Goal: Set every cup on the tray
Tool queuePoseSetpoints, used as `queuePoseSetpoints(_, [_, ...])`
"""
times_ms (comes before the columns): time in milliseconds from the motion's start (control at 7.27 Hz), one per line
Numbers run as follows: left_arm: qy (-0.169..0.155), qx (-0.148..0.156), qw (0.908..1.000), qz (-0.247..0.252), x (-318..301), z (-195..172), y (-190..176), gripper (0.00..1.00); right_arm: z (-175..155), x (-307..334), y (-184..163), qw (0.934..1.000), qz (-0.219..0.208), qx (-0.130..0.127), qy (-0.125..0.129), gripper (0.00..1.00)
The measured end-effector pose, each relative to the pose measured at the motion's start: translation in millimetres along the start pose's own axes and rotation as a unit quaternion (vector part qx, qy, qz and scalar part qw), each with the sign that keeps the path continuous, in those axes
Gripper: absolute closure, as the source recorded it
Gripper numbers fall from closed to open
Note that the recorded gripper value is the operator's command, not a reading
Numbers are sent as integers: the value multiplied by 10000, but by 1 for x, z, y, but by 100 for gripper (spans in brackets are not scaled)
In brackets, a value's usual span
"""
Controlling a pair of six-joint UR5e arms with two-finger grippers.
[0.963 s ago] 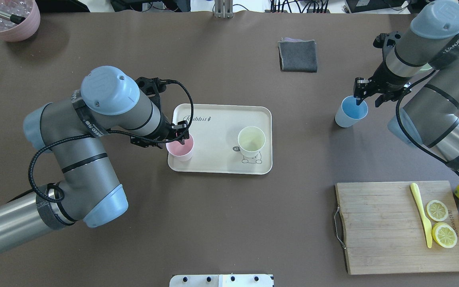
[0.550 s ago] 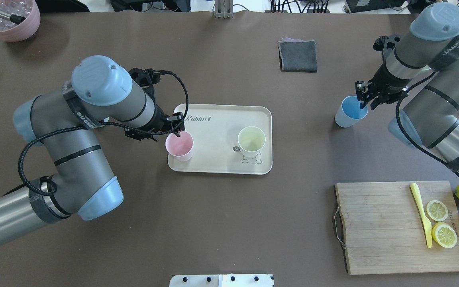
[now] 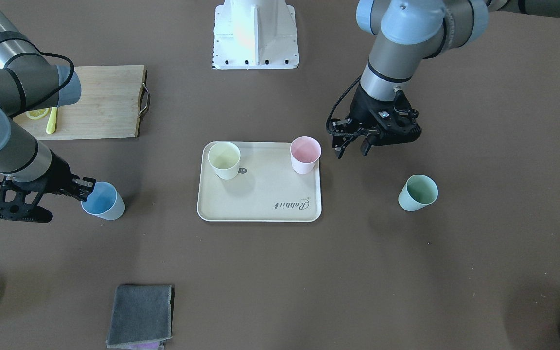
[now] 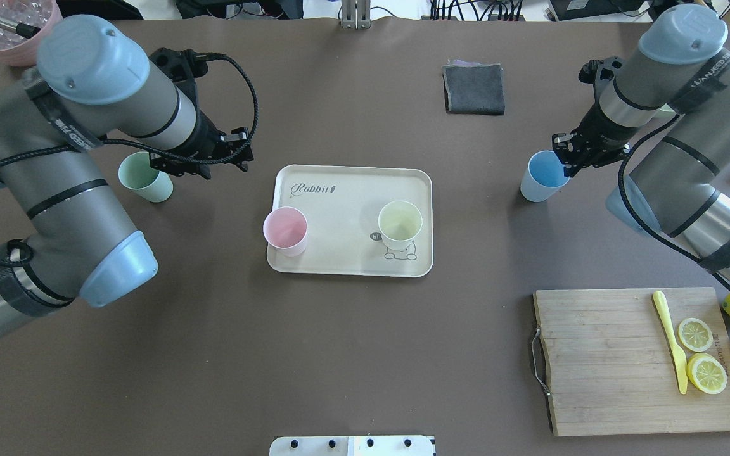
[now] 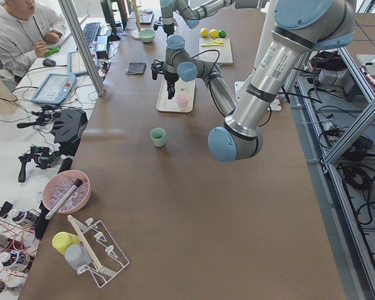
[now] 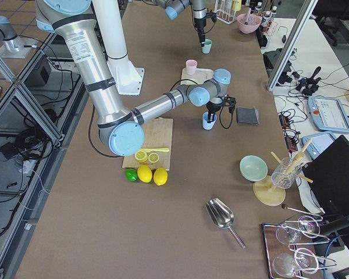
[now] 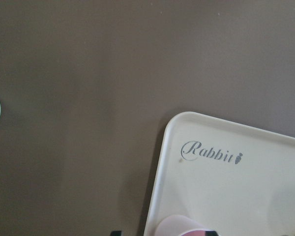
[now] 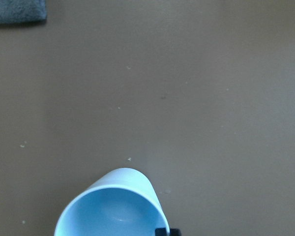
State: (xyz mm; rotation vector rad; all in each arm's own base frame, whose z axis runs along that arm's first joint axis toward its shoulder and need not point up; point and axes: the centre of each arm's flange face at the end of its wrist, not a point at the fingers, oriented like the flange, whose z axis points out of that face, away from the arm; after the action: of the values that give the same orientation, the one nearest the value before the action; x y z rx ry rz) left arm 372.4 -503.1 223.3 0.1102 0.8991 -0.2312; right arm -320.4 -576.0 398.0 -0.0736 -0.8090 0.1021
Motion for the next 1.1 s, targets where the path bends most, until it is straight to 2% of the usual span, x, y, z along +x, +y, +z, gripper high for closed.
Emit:
queuePoseSetpoints(275, [-147,-7,9995,295,-50,-13,-25,35,-31,-82,5,9990,122,17,-437,100])
queuePoseSetpoints(550, [-283,7,9984,486,-83,-16,-39,35,-38,-162,28,9974,233,-52,-679,100])
queuePoseSetpoints(825, [-317,24,9981,522,-90,-17,-42,35,-25,-215,47,9974,229,-72,-674,100])
queuePoseSetpoints(1101, [-336,45,9982,500,-93,-18,-46,34,-8,-235,49,9982,239,19,-543,100])
